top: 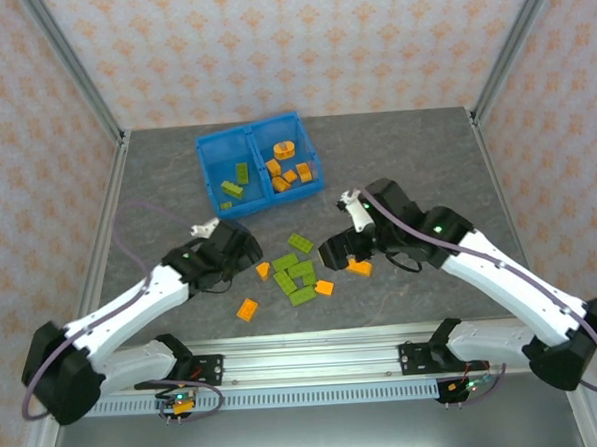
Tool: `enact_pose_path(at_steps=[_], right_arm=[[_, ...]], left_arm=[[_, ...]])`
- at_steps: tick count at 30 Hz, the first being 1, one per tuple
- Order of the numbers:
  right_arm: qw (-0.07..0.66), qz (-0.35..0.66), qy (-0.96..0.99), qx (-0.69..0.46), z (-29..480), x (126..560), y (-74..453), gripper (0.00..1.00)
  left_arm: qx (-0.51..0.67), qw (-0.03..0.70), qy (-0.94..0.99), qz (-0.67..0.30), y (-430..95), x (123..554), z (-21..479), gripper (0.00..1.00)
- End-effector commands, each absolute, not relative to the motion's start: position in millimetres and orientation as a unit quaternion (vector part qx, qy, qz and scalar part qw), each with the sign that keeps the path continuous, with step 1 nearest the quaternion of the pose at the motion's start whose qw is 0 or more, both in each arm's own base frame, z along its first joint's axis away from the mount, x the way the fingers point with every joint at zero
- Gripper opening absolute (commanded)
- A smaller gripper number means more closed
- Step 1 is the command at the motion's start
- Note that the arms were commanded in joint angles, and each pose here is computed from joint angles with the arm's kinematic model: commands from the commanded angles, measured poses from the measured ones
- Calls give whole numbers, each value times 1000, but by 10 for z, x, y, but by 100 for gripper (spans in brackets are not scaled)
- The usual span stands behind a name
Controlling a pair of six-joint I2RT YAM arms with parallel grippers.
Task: Sort the legos into containers by color
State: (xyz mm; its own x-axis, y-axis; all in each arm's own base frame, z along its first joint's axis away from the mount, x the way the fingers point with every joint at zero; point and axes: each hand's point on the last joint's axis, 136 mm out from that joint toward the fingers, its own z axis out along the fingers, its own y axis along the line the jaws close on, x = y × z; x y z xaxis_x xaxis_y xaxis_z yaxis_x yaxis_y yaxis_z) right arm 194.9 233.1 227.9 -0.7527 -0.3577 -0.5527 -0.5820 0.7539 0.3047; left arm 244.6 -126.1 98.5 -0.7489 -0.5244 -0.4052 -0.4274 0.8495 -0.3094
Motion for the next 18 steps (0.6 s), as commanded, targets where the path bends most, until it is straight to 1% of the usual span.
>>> enact_pose_path(at_steps=[1,6,9,12,14,18], right_arm=[[207,260,896,-296,2258,1893,2488,99],[192,249,898,-307,2184,1983,2576,99],[184,250,900,-306,2146,1987,2598,99],[184,251,902,-300,2134,1986,2590,99],[185,249,903,-296,2139,1982,2572,99],[195,235,907,-291,2128,1999,2501,99]], left_arm=[[-294,228,921,-118,-1455,2514,920,90],[-266,184,941,-98,-1659,2561,722,91],[-273,179,941,-92,-1696,2601,620,91],[-284,189,936,-88,-1690,2663,562,86],[-280,188,938,-84,-1716,2693,539,81],[-264,150,949,-83,-1849,2679,346,76]])
